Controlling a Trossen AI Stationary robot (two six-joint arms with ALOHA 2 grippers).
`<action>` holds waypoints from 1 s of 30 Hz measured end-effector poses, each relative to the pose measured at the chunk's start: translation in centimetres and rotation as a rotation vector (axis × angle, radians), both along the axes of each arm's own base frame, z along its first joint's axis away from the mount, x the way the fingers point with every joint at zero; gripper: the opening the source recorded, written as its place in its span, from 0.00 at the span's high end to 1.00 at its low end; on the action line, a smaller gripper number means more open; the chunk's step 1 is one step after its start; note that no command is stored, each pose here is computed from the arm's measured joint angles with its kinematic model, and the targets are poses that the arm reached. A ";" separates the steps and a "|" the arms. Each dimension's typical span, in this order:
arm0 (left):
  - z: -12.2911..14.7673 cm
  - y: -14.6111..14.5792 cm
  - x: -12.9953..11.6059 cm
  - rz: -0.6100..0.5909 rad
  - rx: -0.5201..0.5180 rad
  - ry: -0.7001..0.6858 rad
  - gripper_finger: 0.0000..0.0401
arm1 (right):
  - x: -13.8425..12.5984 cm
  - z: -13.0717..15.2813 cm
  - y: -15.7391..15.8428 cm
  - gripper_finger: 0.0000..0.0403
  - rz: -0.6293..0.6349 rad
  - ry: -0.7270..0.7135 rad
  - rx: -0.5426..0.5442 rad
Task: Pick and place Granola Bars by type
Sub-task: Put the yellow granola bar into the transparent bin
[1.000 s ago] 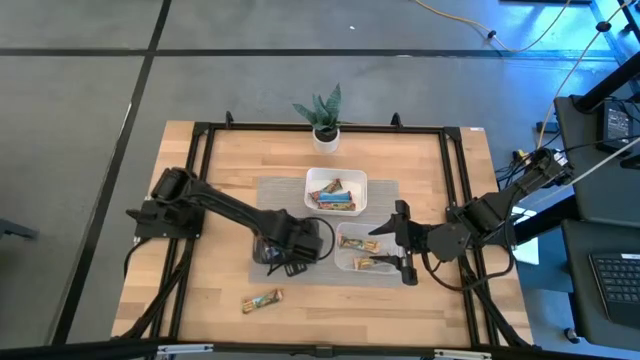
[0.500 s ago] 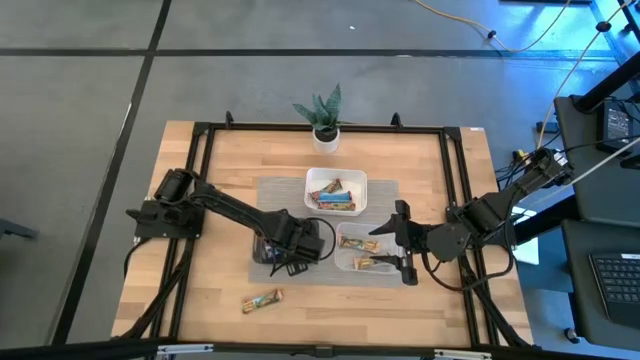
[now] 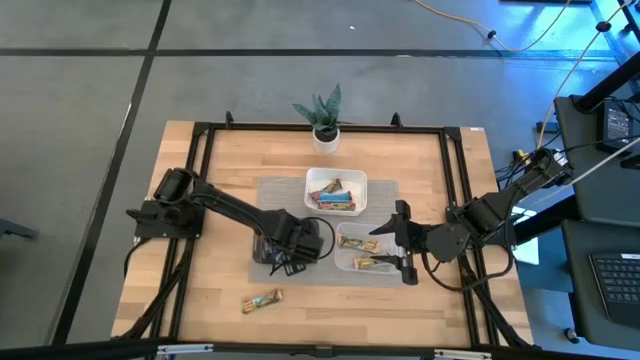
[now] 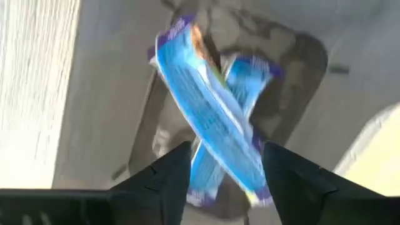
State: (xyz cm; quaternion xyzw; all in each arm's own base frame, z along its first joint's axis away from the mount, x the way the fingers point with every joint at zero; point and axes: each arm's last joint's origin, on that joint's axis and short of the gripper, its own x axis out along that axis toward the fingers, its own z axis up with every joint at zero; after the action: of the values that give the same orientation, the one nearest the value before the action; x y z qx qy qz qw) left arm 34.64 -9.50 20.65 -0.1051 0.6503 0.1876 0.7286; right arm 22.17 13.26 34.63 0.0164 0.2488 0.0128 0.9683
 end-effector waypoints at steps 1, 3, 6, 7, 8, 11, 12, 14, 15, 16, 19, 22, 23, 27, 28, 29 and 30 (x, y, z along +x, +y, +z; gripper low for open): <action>0.4 0.1 -0.2 0.005 -0.011 0.009 0.52 | 0.0 0.0 0.0 0.33 0.000 0.005 -0.003; 1.6 0.1 -0.3 0.025 -0.025 -0.018 0.50 | -0.1 -0.1 0.0 0.33 0.003 0.011 -0.013; 3.4 -0.2 -0.7 0.053 -0.050 -0.069 0.49 | -0.1 -0.2 -0.1 0.33 0.020 0.015 -0.046; 3.8 -0.5 -0.8 0.062 -0.078 -0.082 0.49 | -0.1 -0.2 -0.1 0.33 0.024 0.015 -0.054; 4.2 -0.9 -1.0 0.071 -0.113 -0.090 0.49 | -0.1 -0.2 -0.1 0.33 0.026 0.016 -0.058; 5.0 -2.2 -1.8 0.095 -0.199 -0.087 0.49 | -0.1 -0.2 -0.1 0.33 0.036 0.015 -0.075; 5.2 -2.8 -2.1 0.096 -0.211 -0.085 0.49 | -0.1 -0.2 -0.1 0.33 0.042 0.015 -0.086; 5.3 -4.2 -2.7 0.087 -0.225 -0.083 0.49 | -0.1 -0.2 -0.1 0.33 0.052 0.015 -0.104; 5.3 -5.0 -3.1 0.079 -0.229 -0.079 0.49 | -0.1 -0.2 -0.1 0.33 0.052 0.015 -0.105; 5.3 -5.7 -3.4 0.070 -0.230 -0.079 0.49 | -0.1 -0.2 -0.1 0.33 0.052 0.015 -0.106; 4.7 -7.8 -4.5 0.080 -0.237 -0.082 0.49 | -0.1 -0.2 -0.1 0.33 0.053 0.016 -0.107; 4.4 -9.5 -5.6 0.118 -0.247 -0.076 0.49 | -0.1 -0.2 -0.1 0.33 0.053 0.017 -0.108; 4.3 -10.0 -5.9 0.117 -0.250 -0.075 0.49 | -0.1 -0.2 -0.1 0.33 0.053 0.018 -0.109; 3.5 -11.5 -7.2 0.115 -0.203 -0.106 0.49 | -0.1 -0.2 -0.1 0.33 0.054 0.017 -0.109; 3.3 -11.7 -7.4 0.131 -0.192 -0.122 0.49 | -0.1 -0.2 -0.1 0.33 0.053 0.018 -0.109; 3.0 -12.0 -7.6 0.145 -0.184 -0.134 0.49 | -0.1 -0.2 -0.1 0.33 0.053 0.017 -0.108; 2.8 -12.1 -7.8 0.153 -0.179 -0.141 0.49 | -0.1 -0.2 -0.1 0.33 0.053 0.017 -0.107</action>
State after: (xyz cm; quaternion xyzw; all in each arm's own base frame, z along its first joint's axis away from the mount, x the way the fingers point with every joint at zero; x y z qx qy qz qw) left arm 26.87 -21.63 23.44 -0.2318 0.6016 0.1758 0.7440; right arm 22.06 13.19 34.44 -0.0420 0.2579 0.0248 0.9650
